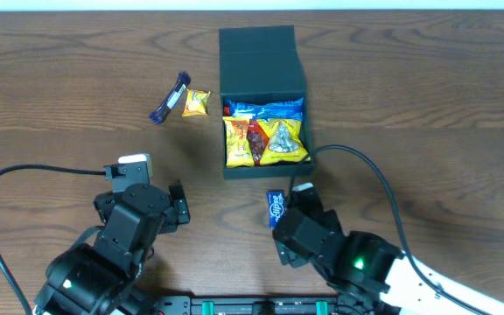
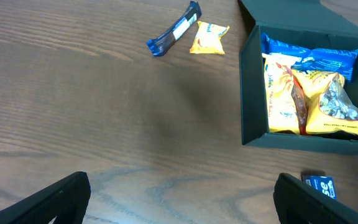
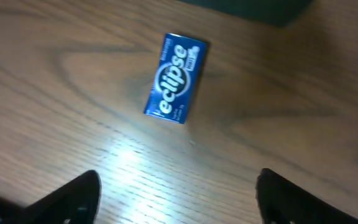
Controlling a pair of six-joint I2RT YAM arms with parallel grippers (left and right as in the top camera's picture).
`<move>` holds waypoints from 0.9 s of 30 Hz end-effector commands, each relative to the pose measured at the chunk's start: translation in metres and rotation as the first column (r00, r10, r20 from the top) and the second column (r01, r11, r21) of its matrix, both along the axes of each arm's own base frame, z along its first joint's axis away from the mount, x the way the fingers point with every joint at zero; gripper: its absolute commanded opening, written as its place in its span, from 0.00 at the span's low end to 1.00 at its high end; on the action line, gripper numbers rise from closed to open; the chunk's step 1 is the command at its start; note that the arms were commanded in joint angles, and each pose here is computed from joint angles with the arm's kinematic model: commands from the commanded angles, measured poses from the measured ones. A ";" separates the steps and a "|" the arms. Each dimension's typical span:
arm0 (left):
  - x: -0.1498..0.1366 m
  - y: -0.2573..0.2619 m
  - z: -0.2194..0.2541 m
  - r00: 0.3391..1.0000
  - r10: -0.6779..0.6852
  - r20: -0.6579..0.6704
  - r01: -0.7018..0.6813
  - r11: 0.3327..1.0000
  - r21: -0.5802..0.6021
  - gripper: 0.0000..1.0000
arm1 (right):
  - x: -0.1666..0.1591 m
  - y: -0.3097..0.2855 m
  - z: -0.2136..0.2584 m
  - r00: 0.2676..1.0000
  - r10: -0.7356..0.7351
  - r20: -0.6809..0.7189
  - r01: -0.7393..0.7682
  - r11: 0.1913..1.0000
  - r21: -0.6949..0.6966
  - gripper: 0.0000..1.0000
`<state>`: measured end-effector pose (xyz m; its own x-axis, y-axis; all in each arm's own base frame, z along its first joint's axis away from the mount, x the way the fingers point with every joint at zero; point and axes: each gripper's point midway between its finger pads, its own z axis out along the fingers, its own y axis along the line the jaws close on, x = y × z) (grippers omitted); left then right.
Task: Pack container
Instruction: 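Move the right gripper down over the blue Eclipse mint tin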
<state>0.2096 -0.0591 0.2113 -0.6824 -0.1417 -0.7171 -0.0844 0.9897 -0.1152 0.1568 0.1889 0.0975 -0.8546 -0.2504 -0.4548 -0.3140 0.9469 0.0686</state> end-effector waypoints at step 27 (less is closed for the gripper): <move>0.000 0.002 -0.001 1.000 0.012 -0.001 -0.012 1.000 0.001 0.95 | 0.056 0.021 -0.017 0.996 -0.059 0.061 0.067 0.988 -0.136 0.99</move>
<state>0.2096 -0.0591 0.2113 -0.6824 -0.1417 -0.7171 -0.0844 0.9897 -0.1152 0.2019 0.2140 0.0744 -0.8562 -0.2677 -0.4419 -0.2695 0.9611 -0.0600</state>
